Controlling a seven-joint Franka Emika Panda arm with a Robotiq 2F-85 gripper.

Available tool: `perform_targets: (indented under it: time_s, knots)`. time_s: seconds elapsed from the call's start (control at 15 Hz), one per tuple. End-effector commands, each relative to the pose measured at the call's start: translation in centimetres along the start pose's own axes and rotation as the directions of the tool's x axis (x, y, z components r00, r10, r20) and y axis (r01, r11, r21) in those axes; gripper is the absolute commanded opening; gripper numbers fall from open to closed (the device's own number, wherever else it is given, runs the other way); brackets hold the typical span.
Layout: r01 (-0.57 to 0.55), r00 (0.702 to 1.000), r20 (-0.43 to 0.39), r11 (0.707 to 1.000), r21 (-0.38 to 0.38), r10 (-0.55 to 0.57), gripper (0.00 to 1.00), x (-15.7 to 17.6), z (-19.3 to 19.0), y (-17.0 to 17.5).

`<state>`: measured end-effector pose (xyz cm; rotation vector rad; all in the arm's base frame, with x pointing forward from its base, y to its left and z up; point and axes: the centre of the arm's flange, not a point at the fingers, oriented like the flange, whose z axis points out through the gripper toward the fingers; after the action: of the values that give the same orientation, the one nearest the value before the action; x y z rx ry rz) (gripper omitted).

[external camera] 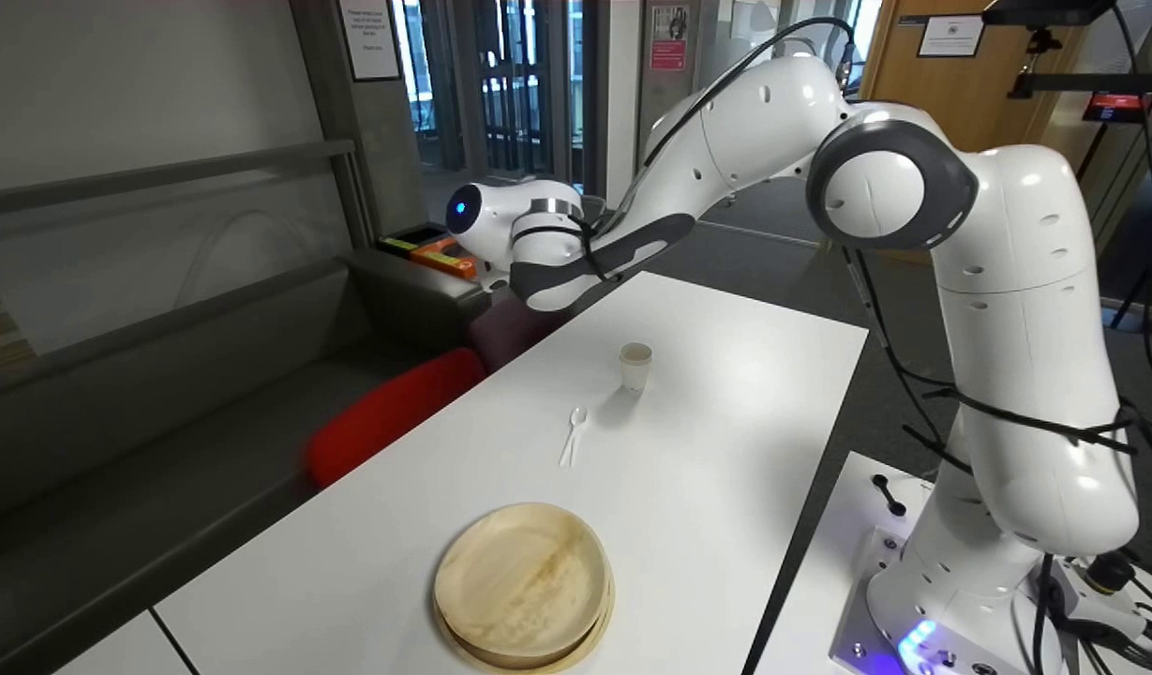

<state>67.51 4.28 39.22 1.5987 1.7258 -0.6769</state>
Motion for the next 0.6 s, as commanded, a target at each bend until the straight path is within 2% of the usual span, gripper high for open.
perform_targets:
  time_s: [0.0, 0.2, 0.27, 0.53]
  knots:
    - [-0.127, 0.981, 0.146, 0.991, -0.045, 0.132, 0.02, -4.1, -2.3, 0.7]
    - [-0.275, 0.941, 0.180, 0.957, -0.089, 0.287, 0.02, -5.8, -3.7, 1.5]
    - [-0.326, 0.925, 0.168, 0.939, -0.109, 0.341, 0.02, -6.1, -4.5, 1.4]
    - [-0.513, 0.839, 0.098, 0.838, -0.183, 0.535, 0.02, -6.2, -7.9, 1.0]
